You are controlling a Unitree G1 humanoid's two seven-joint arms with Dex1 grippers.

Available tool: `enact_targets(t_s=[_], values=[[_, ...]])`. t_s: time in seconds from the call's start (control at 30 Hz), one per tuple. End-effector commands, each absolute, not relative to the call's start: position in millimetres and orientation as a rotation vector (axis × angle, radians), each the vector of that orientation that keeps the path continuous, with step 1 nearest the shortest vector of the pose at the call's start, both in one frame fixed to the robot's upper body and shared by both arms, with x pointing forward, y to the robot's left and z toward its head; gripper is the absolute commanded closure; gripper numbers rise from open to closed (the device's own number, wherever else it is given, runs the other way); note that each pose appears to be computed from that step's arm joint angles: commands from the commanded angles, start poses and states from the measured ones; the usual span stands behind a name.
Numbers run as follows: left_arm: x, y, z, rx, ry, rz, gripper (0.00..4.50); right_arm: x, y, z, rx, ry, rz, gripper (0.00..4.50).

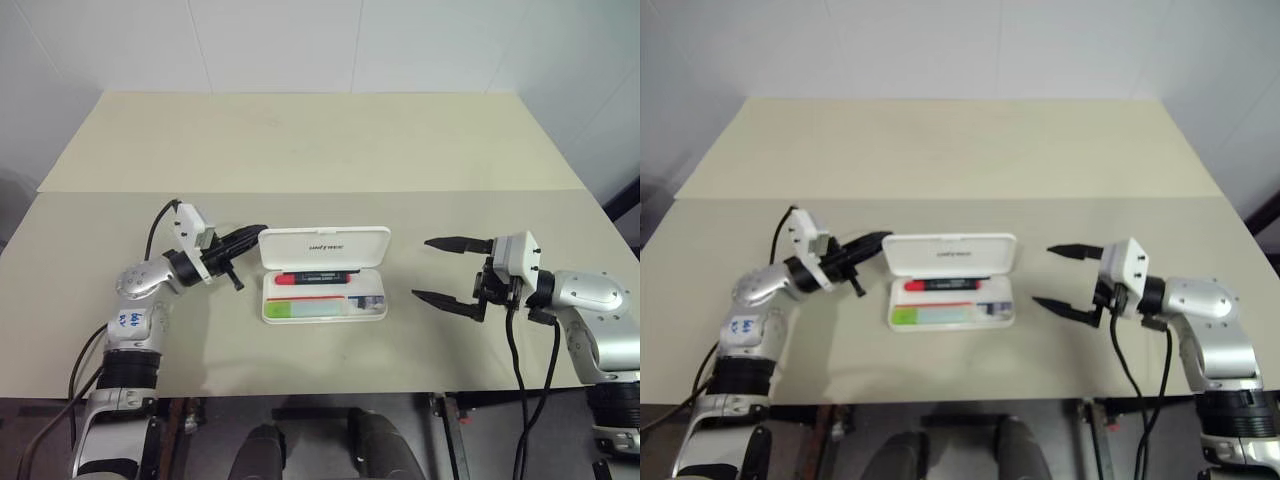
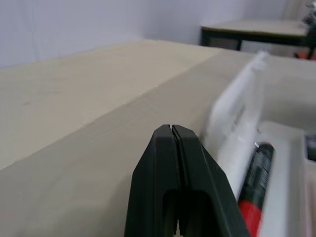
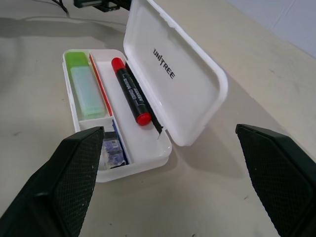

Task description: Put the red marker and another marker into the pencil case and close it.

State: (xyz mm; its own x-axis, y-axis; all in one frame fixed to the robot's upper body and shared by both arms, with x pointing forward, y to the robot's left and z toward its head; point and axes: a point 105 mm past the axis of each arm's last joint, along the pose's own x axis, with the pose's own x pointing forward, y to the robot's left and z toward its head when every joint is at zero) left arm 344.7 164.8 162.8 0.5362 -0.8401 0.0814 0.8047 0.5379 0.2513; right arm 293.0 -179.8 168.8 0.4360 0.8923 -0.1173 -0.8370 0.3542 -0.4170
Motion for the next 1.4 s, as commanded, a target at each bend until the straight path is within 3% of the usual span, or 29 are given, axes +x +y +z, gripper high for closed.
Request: enact_targets(t_s=[0.03, 0.4, 0.63, 1.1, 1.4], values=[[336.4, 159.2, 162.1, 0.314, -0.203, -1.080, 4.45, 290.8, -178.2, 179.6, -0.476, -0.200, 1.106, 0.00], [314.2, 131.1, 133.2, 0.573, -0.074, -1.406, 4.45, 288.6, -179.1, 180.9, -0.477, -0.205, 1.067, 0.00], [334.2, 117.1, 131.3, 0.698, 0.012, -1.370, 4.45, 285.1, -177.1, 183.8, -0.468, -0.211, 1.035, 0.00], [316.5, 87.1, 126.8, 0.683, 0.104, -1.539, 4.45, 275.0, -177.8, 179.0, -0.438, -0.214, 0.962, 0.00], [317.0, 82.9, 115.2, 0.664, 0.164, -1.516, 4.45, 273.0, -182.9, 168.2, -0.425, -0.221, 0.955, 0.00]])
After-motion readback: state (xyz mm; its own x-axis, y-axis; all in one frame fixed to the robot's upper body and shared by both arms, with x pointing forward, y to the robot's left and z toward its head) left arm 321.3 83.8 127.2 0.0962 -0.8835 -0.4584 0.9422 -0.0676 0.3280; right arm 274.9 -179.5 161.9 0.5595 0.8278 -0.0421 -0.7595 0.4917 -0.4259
